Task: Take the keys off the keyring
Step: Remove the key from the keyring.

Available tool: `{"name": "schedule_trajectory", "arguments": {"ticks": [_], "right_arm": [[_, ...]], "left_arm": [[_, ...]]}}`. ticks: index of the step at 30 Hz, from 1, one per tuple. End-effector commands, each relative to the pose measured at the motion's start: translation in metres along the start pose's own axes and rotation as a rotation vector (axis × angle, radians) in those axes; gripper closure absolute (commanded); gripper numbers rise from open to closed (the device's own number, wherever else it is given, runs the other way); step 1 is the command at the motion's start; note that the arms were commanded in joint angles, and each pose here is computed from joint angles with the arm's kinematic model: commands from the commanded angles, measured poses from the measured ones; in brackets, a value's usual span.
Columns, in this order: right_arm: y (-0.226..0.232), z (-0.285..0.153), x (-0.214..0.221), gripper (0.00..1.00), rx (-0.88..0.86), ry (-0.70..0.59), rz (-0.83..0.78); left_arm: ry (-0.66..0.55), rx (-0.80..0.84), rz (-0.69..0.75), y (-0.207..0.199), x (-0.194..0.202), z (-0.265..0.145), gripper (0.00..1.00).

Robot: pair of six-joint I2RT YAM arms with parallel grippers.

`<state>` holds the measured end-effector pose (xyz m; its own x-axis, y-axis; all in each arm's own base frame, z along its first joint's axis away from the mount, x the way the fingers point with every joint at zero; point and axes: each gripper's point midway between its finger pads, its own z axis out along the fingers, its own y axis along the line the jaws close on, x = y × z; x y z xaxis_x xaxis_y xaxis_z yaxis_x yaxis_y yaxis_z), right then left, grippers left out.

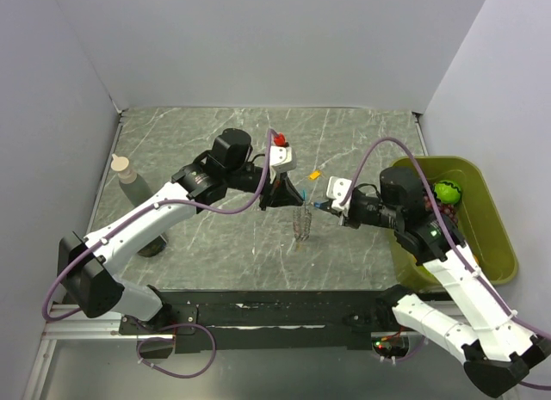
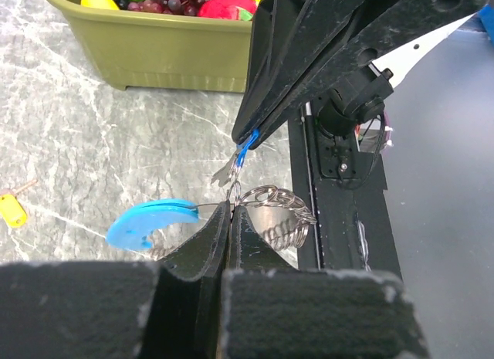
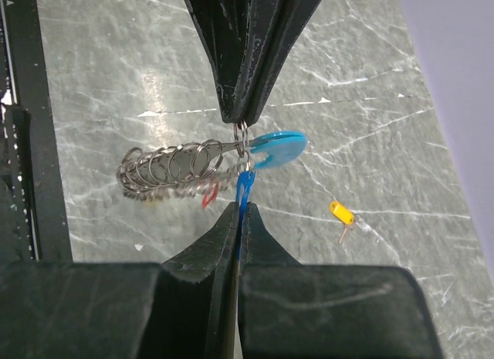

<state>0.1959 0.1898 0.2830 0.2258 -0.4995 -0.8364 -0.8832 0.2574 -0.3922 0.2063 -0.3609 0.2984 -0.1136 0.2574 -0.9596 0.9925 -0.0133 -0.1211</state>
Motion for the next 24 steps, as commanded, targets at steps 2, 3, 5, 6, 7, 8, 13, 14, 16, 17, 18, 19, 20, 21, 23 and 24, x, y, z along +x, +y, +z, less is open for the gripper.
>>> {"name": "schedule_trajectory", "arguments": {"ticks": [2, 3, 5, 6, 7, 8, 13, 14, 16, 17, 18, 19, 20, 21, 23, 24], "right_arm": [[0.002, -0.01, -0.023, 1.0, -0.018, -0.031, -0.014], [0.002, -0.007, -0.024, 1.0, -0.028, -0.029, -0.017], [0.002, -0.004, -0.023, 1.0, -0.029, -0.015, -0.023], [0.004, -0.001, -0.024, 1.0, -0.042, -0.013, -0.029], [0.003, 0.001, -0.023, 1.0, -0.042, -0.008, -0.03], [0.003, 0.001, -0.025, 1.0, -0.043, -0.01, -0.032], [0.001, 0.003, -0.035, 1.0, -0.049, -0.021, -0.041], [-0.001, 0.003, -0.037, 1.0, -0.042, -0.022, -0.046], [0.001, 0.003, -0.037, 1.0, -0.048, -0.02, -0.052], [0.0, 0.004, -0.037, 1.0, -0.047, -0.014, -0.056], [0.001, 0.005, -0.035, 1.0, -0.048, -0.009, -0.057], [0.002, 0.005, -0.035, 1.0, -0.049, -0.008, -0.058], [0.002, 0.005, -0.035, 1.0, -0.051, -0.008, -0.063], [0.003, 0.005, -0.036, 1.0, -0.051, -0.009, -0.066], [0.004, 0.006, -0.035, 1.0, -0.055, -0.008, -0.068], [0.004, 0.005, -0.035, 1.0, -0.055, -0.008, -0.07]], "left_arm": [[-0.002, -0.14, 0.002, 0.025, -0.002, -0.01, 0.99], [0.001, -0.139, -0.002, 0.025, -0.001, -0.01, 0.99], [0.003, -0.139, 0.001, 0.025, -0.002, -0.009, 0.99], [0.007, -0.139, 0.0, 0.025, 0.0, -0.008, 0.99], [0.007, -0.137, -0.001, 0.025, -0.001, -0.008, 0.99], [0.008, -0.134, -0.002, 0.024, 0.0, -0.008, 0.99], [0.014, -0.134, -0.001, 0.024, 0.002, -0.006, 0.99], [0.014, -0.133, -0.003, 0.024, 0.002, -0.006, 0.99], [0.016, -0.138, -0.005, 0.025, 0.003, -0.006, 0.99], [0.015, -0.138, -0.002, 0.026, 0.002, -0.006, 0.99], [0.017, -0.136, -0.004, 0.025, 0.003, -0.005, 0.99], [0.018, -0.136, -0.005, 0.025, 0.004, -0.005, 0.99], [0.015, -0.135, -0.002, 0.025, 0.002, -0.005, 0.99], [0.016, -0.136, -0.002, 0.025, 0.002, -0.005, 0.99], [0.015, -0.135, 0.0, 0.025, 0.001, -0.005, 0.99], [0.016, -0.138, -0.003, 0.026, 0.002, -0.005, 0.99]]}}
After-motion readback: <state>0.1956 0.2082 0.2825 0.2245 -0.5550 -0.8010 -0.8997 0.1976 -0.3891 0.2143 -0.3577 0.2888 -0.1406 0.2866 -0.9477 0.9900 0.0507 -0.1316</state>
